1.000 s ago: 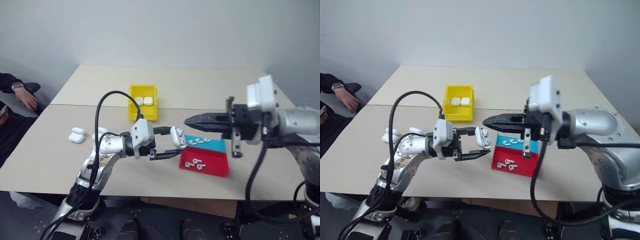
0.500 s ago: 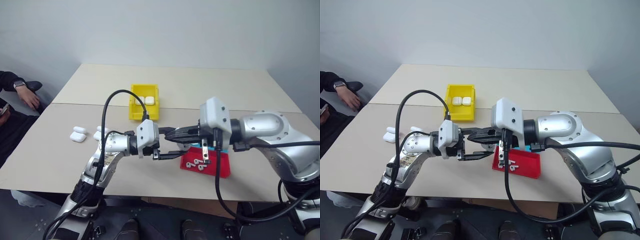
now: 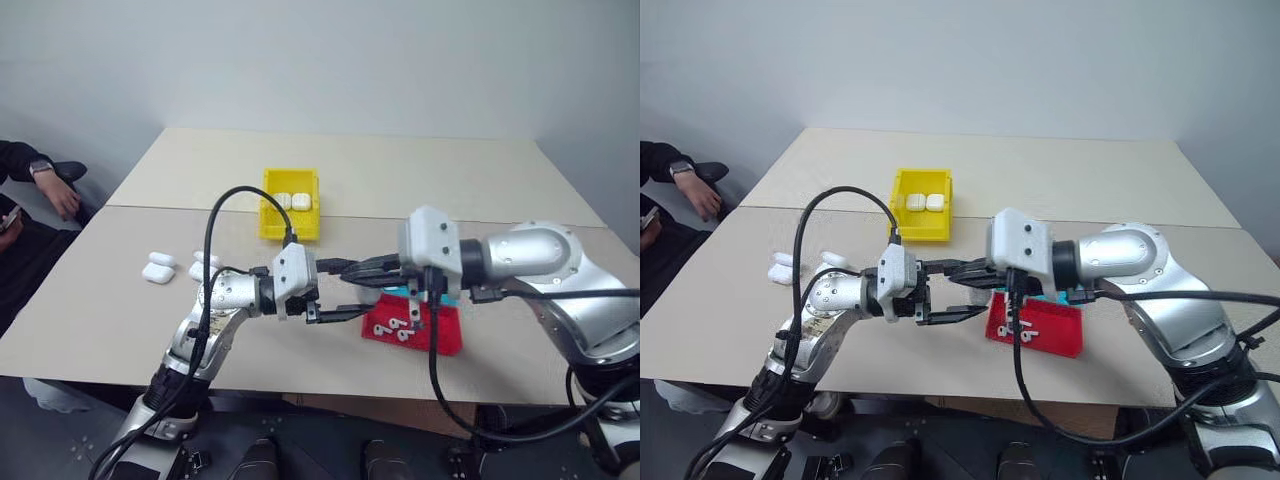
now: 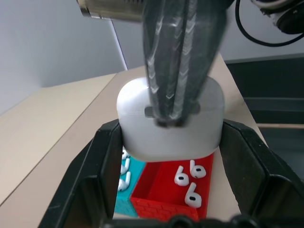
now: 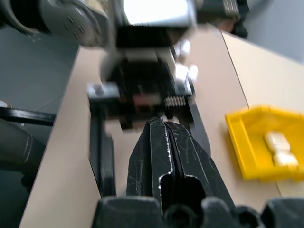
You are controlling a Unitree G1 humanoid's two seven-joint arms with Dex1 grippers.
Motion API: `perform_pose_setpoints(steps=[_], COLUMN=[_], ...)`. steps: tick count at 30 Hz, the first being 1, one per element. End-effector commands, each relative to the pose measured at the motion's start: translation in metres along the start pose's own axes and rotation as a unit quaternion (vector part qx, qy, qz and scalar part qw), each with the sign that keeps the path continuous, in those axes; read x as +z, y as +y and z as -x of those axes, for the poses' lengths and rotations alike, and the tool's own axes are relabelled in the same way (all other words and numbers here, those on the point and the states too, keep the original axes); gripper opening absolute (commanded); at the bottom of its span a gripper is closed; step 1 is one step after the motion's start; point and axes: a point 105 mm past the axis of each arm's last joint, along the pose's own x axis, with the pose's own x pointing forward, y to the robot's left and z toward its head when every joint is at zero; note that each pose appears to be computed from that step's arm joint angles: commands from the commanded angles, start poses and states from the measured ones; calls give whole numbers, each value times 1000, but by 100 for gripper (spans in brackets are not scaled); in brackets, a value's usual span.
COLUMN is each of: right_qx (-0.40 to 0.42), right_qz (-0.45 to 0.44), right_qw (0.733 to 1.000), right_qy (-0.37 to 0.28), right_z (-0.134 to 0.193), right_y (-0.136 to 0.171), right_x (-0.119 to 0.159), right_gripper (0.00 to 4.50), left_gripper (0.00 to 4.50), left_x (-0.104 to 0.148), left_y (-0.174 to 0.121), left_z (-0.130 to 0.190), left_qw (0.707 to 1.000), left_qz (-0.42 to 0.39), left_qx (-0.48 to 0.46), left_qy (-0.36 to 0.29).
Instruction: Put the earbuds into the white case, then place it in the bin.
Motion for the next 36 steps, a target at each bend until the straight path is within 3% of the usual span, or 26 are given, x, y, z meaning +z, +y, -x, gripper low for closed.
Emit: perform_pose_setpoints(steps=[1,7,11,14,19,23,28,34,36], right_qx=[-18,-51,-106,-144,-161,-163,-165,-170,-173], right_qz=[11,-6,-22,-42,-64,-67,-75,-77,-78], right_qw=[1000,994,985,981,980,980,980,981,980], right_qy=[-2,-99,-134,-121,-101,-89,-77,-61,-57], right_z=[10,25,43,51,51,48,44,43,44], right_y=[-5,-15,-29,-35,-32,-30,-28,-26,-26], right_x=[4,34,41,29,12,5,-1,-6,-7], right_gripper=[4,4,4,4,4,4,4,4,0], left_gripper=[278,278,278,278,278,278,278,278,351], left_x=[22,22,18,0,-4,-16,-33,-46,-52], left_y=[5,9,43,98,159,188,204,202,200], left_z=[2,3,2,-6,1,8,16,13,12], left_qw=[999,998,992,961,901,859,829,828,828], left_qz=[-29,-32,-36,-36,-38,-8,17,43,48], left_qx=[9,21,122,253,422,501,543,538,535], left_qy=[-41,-44,-8,101,91,106,137,152,161])
